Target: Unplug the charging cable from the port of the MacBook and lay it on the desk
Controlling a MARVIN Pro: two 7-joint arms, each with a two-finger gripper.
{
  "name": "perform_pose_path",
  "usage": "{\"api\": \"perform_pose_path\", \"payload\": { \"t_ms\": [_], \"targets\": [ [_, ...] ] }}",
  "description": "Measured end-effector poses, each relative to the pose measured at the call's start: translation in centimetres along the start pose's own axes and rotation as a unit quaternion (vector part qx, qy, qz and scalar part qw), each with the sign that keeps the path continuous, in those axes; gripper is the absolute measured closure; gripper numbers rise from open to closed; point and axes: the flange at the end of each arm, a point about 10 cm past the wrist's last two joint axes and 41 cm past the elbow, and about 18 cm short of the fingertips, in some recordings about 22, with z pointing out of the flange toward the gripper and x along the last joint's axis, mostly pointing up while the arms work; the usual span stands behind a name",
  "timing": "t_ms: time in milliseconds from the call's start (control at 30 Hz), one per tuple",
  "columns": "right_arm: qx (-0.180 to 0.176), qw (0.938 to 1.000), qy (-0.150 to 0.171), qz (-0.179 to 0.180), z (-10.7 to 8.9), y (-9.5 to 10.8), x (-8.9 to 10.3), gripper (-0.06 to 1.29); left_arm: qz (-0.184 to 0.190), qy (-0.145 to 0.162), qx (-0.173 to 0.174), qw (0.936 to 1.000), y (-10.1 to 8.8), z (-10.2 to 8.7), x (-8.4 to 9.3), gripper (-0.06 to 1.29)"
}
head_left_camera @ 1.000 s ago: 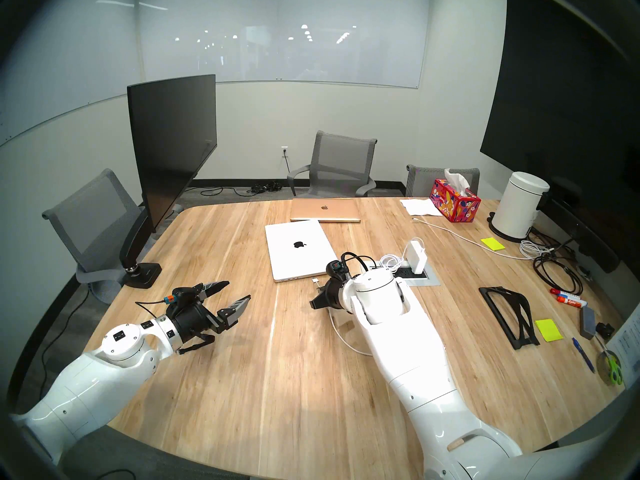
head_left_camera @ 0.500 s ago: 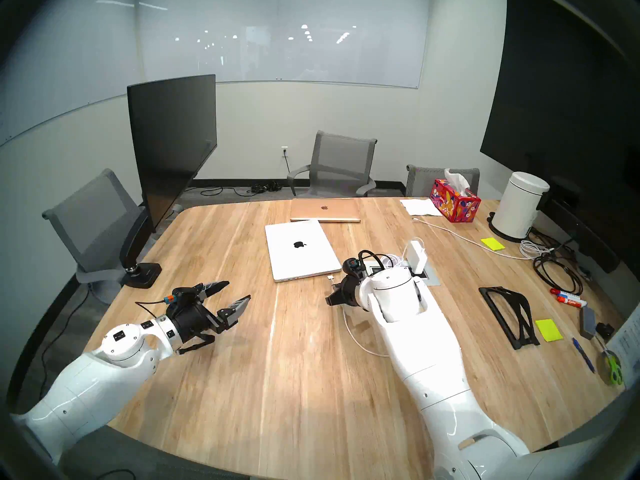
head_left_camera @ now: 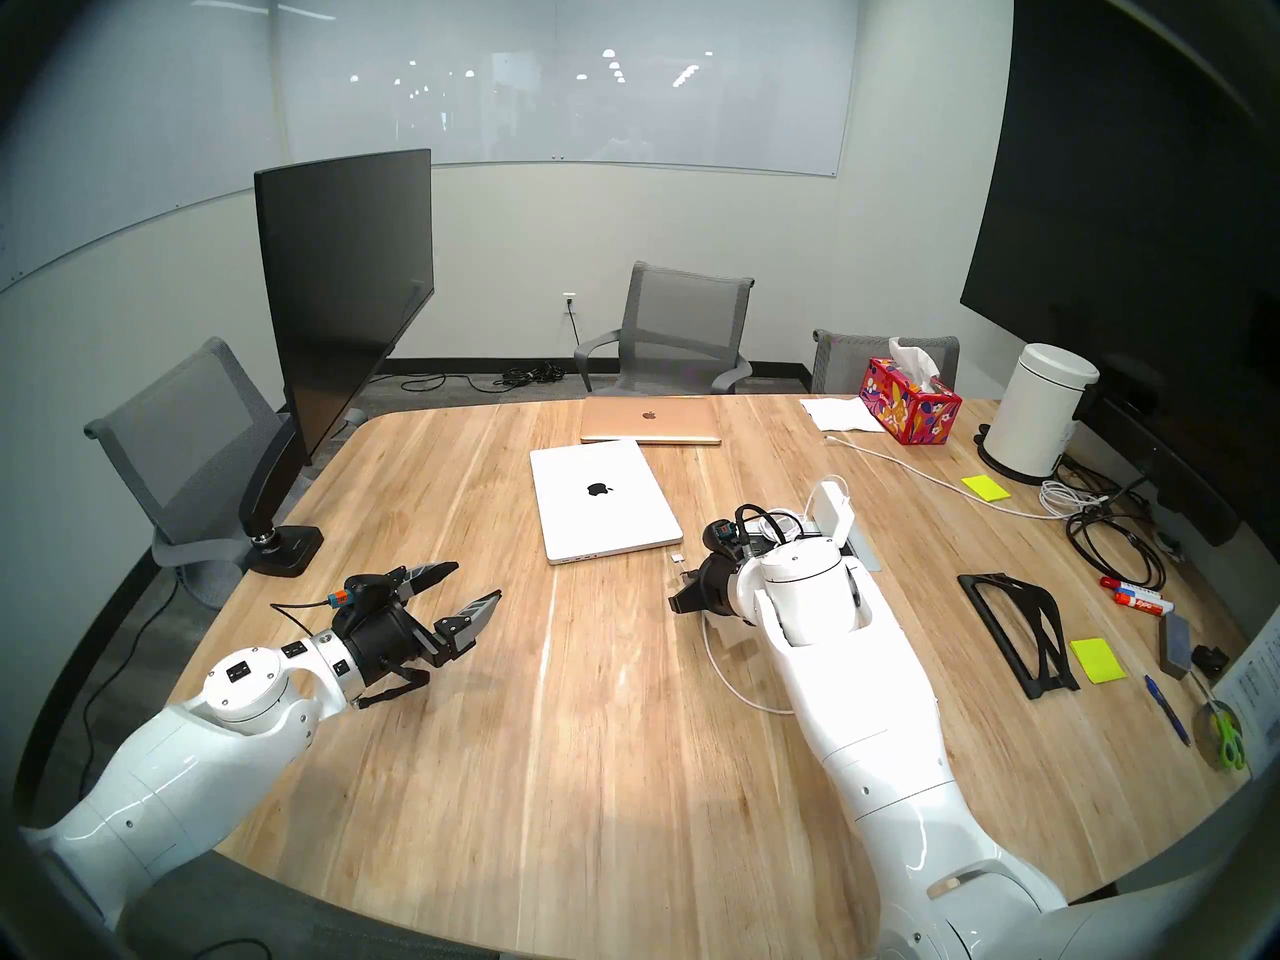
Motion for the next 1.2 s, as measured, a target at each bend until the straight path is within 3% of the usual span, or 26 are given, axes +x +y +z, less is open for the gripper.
{"api": "perform_pose_path", "payload": {
  "t_ms": [367,600,833,900,933,967,1200],
  "targets": [
    [0.007,1.0000,-0.002,0.001,0.10,-0.27,-0.32,1.25,0.000,0.000,0.000,1.0000,0.00,0.00,0.00,-0.02],
    [0.009,1.0000,-0.003,0.002,0.09,-0.43,-0.53,1.10,0.000,0.000,0.000,1.0000,0.00,0.00,0.00,-0.02],
    [0.008,1.0000,-0.001,0.001,0.01,-0.49,-0.56,0.79,0.000,0.000,0.000,1.0000,0.00,0.00,0.00,-0.02],
    [0.008,1.0000,0.000,0.001,-0.02,-0.49,-0.52,0.63,0.000,0.000,0.000,1.0000,0.00,0.00,0.00,-0.02],
    [0.008,1.0000,0.001,0.001,-0.03,-0.49,-0.51,0.41,0.000,0.000,0.000,1.0000,0.00,0.00,0.00,-0.02],
    [0.008,1.0000,0.001,0.001,-0.05,-0.49,-0.48,0.30,0.000,0.000,0.000,1.0000,0.00,0.00,0.00,-0.02],
    [0.006,1.0000,0.004,0.000,-0.20,-0.35,-0.30,0.27,0.000,0.000,0.000,1.0000,0.00,0.00,-0.01,-0.02]
  ]
}}
